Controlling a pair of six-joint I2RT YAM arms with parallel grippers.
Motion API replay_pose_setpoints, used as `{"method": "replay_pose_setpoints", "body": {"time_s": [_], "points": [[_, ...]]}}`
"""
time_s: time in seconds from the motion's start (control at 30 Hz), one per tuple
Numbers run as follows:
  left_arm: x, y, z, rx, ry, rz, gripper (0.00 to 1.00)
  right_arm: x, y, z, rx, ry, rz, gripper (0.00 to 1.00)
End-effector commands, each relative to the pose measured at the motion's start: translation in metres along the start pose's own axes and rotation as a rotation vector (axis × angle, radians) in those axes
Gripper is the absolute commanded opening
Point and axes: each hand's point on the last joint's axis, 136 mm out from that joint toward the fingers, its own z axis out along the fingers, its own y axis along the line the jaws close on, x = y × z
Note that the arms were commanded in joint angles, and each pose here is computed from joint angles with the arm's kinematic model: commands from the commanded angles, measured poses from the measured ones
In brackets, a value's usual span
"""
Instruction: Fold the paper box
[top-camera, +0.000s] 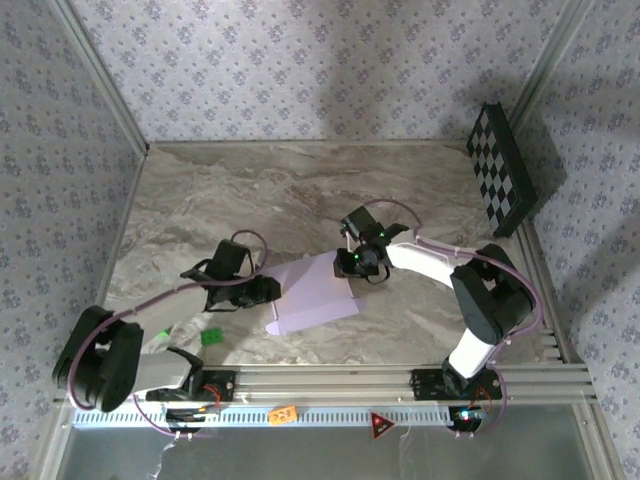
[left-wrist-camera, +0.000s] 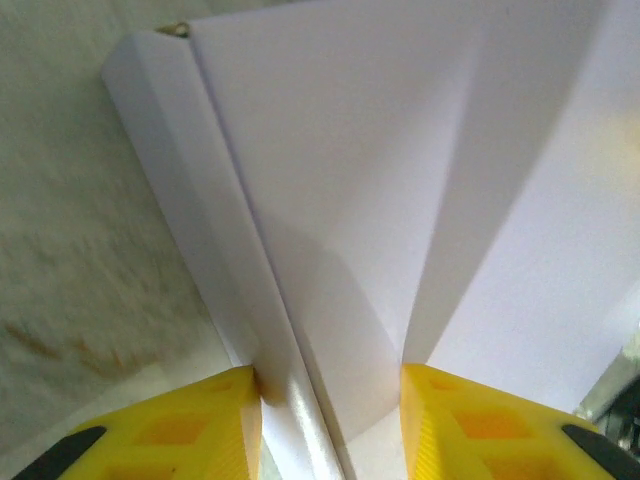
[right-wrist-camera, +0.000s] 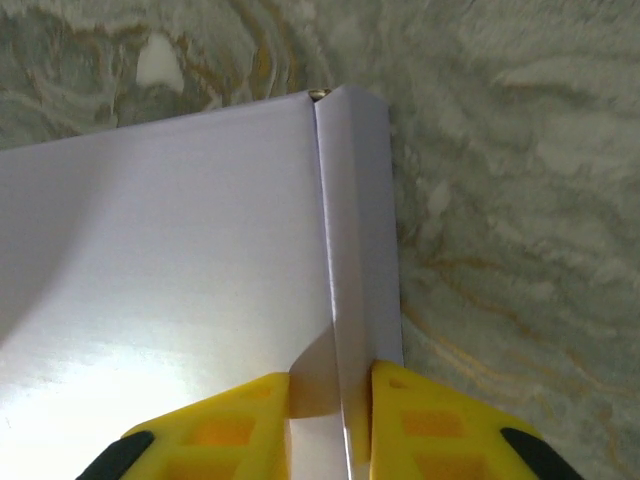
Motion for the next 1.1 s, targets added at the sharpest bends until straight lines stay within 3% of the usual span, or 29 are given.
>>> {"method": "replay_pose_setpoints", "body": {"time_s": [0.0,0.17,0.33,0.5,0.8,1.07], "points": [[0.014,-0.032,-0.008,0.121,0.04,0.049,0.41,0.032,0.017,0.002,-0.048,0.095,-0.061,0.31],[-0.004,-0.025,-0.034,-0.008,-0.033,0.128,0.59,0.013,0.011,-0.004,-0.029,0.052,-0.071,0.41],[-0.032,-0.033,-0.055,-0.041,-0.091,0.211,0.68,-0.004,0.01,-0.019,-0.019,0.008,-0.083,0.44],[-0.056,-0.049,-0.052,-0.012,-0.062,0.346,0.69,-0.01,0.013,-0.035,-0.029,-0.034,-0.119,0.44],[-0.071,-0.07,-0.007,0.062,0.162,0.551,0.66,-0.004,0.018,-0.066,-0.076,-0.133,-0.309,0.43],[-0.079,-0.047,0.028,-0.004,0.258,0.549,0.57,0.001,0.009,-0.085,-0.065,-0.191,-0.35,0.43]]}}
